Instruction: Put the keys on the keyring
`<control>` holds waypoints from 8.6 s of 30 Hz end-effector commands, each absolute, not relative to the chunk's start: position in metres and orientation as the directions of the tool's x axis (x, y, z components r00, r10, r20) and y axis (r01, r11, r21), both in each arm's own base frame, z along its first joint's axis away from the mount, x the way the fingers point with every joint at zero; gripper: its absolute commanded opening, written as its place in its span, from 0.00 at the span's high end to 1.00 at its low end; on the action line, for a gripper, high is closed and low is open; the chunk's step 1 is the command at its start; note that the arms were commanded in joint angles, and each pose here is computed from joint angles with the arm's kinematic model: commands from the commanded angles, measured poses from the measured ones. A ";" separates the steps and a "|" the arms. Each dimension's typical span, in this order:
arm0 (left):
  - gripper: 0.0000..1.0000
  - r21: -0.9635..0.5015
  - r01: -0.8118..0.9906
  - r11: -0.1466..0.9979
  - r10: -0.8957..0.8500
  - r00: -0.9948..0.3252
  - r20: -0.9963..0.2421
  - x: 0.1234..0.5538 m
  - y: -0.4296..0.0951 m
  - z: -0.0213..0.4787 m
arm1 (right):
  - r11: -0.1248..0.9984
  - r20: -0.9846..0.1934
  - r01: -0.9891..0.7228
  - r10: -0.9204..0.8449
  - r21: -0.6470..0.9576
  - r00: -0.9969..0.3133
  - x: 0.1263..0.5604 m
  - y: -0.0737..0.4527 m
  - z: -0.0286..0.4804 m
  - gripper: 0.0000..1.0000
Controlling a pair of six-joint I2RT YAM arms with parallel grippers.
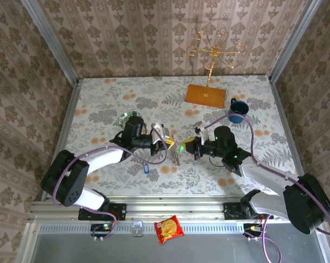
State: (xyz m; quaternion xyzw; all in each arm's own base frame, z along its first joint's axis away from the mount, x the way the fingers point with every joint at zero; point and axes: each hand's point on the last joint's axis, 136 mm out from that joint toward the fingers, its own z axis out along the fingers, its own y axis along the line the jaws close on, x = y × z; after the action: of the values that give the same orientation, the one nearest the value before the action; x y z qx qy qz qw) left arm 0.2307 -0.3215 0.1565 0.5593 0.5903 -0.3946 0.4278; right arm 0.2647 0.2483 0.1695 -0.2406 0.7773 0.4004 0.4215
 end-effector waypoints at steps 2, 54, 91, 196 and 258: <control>1.00 0.016 0.999 0.041 0.279 0.004 -0.960 0.233 -0.329 0.173 | 0.520 -0.880 -0.754 -0.011 0.401 -0.475 0.272 0.262 0.196 1.00; 1.00 0.037 0.998 0.048 0.276 0.023 -0.961 0.231 -0.330 0.170 | 0.625 -0.820 -0.634 0.017 0.455 -0.572 0.289 0.262 0.168 1.00; 1.00 0.042 0.999 0.012 0.226 0.038 -0.973 0.227 -0.327 0.169 | 0.420 -0.893 -0.908 -0.412 -0.010 -0.180 0.275 0.257 0.172 0.70; 0.89 0.077 0.996 -0.049 0.362 0.089 -0.928 0.219 -0.328 0.156 | 0.159 -0.734 -0.986 -0.674 -0.040 -0.079 0.254 0.279 0.159 1.00; 0.84 0.007 1.000 0.012 0.218 0.005 -0.976 0.223 -0.319 0.164 | 0.252 -0.907 -0.968 -0.404 0.016 -0.120 0.267 0.274 0.162 1.00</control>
State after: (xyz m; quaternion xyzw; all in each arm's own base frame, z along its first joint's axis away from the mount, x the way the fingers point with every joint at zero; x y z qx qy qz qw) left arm 0.2273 -0.3188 0.1626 0.5197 0.5598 -0.4616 0.4511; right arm 0.2720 0.2732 0.1587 -0.4825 0.6752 0.3476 0.4364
